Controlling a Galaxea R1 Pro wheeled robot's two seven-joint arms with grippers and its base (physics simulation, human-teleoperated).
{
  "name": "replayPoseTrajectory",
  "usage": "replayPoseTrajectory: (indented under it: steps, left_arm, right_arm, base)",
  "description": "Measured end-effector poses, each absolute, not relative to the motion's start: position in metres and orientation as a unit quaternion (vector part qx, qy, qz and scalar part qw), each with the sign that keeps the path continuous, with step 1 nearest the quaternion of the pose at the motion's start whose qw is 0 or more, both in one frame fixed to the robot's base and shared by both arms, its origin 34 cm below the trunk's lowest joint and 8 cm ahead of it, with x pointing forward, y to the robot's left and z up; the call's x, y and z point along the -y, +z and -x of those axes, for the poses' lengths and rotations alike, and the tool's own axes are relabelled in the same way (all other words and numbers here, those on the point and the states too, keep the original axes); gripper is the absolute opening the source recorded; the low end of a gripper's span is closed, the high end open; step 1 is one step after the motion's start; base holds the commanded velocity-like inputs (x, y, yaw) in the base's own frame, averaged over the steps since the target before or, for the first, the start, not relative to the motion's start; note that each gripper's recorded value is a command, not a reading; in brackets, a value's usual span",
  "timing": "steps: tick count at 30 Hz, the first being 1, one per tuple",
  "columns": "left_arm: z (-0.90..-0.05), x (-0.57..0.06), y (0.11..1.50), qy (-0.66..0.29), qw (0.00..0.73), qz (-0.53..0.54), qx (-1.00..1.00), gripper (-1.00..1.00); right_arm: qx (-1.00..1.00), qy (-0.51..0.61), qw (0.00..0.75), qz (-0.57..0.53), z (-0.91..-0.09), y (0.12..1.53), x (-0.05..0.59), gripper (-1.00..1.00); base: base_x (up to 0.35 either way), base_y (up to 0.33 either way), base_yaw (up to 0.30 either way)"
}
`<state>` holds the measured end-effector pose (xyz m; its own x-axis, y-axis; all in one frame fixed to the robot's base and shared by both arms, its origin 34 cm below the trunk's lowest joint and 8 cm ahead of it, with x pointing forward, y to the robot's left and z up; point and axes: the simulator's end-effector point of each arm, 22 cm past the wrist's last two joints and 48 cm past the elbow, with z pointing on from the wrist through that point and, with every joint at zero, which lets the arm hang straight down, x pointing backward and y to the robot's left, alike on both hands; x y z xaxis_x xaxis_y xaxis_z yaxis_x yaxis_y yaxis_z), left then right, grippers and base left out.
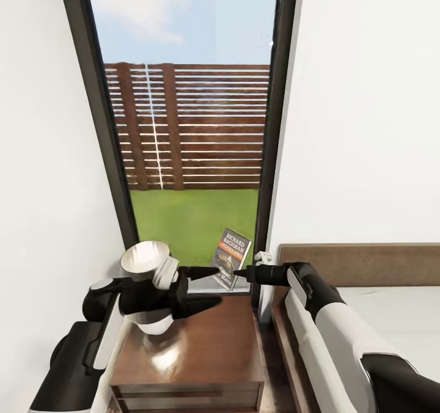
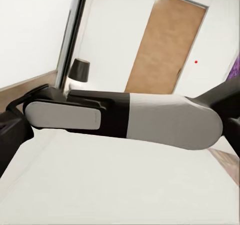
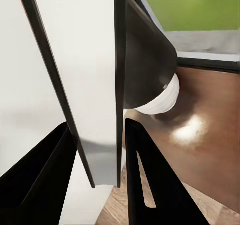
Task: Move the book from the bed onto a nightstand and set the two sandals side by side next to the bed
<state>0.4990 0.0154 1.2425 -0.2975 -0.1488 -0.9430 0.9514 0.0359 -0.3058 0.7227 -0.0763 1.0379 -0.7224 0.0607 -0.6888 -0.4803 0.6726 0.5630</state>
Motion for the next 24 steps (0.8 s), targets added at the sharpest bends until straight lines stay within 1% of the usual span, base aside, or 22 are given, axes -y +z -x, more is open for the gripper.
replayPoseTrajectory:
  steps: [5,16,24]
  left_arm:
    - [-0.497,-0.011,1.239,-0.586,0.461,-0.372,-0.552,1.0]
    - [-0.501,-0.007,1.223,-0.561,0.454,-0.385,-0.575,1.0]
    - [-0.501,-0.007,1.222,-0.559,0.454,-0.386,-0.577,1.0]
  right_arm:
    - [-0.845,0.385,0.351,0.124,-0.722,1.038,0.076,-1.0]
    - [-0.847,0.382,0.349,0.124,-0.722,1.035,0.077,-1.0]
    - [-0.849,0.38,0.347,0.121,-0.722,1.034,0.077,-1.0]
  base:
    - [0.081,0.0,0.0]
    - [0.182,0.0,0.0]
    - [0.134,0.0,0.0]
